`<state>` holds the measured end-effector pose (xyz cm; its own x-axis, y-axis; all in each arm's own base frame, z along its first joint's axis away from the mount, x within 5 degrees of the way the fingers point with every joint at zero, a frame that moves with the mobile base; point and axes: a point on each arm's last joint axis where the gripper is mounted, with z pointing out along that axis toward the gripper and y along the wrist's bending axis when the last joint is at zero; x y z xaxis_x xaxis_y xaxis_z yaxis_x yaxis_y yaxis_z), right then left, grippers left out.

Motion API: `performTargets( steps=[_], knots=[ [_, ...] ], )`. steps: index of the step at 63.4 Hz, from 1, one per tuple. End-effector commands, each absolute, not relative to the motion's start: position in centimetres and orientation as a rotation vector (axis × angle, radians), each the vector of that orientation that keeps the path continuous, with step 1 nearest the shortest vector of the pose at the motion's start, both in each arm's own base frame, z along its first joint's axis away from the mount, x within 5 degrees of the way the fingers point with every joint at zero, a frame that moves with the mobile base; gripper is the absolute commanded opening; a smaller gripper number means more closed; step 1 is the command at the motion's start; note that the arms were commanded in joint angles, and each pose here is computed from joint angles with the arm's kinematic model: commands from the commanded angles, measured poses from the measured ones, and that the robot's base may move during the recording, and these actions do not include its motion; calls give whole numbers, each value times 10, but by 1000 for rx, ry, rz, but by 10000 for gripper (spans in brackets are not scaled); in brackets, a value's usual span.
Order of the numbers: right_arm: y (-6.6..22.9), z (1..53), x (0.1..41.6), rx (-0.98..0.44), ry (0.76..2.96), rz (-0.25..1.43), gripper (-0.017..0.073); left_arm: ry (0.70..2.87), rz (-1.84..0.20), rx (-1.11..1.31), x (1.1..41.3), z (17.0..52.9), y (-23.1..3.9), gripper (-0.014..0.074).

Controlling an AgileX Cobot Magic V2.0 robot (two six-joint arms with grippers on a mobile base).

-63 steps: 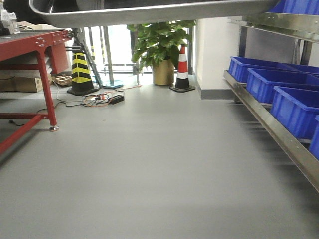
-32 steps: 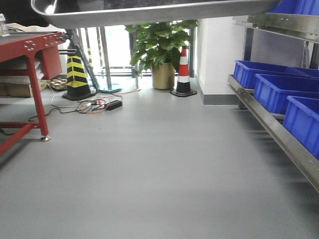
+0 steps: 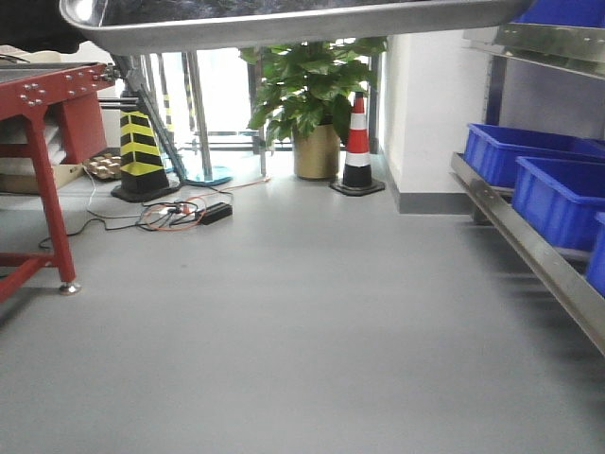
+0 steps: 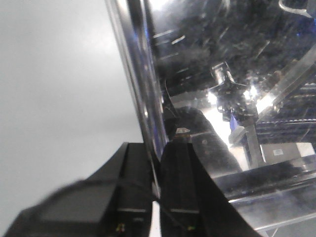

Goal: Stack silver trays without gaps
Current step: 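Drive toward the other shelf of blue bins holding the tray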

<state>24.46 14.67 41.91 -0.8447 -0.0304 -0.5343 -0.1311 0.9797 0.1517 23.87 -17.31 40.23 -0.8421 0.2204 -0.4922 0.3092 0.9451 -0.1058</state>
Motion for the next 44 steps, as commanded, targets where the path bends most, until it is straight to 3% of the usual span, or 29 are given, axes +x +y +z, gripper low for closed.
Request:
performTargets(
  steps=[1,44],
  knots=[
    [141,441,236,-123,2472,306,58,2577,-298,420,226,418,-171,-48],
    [142,441,236,-124,2471,306,58,2586,-335,421,225,418,-173,-48]
  ],
)
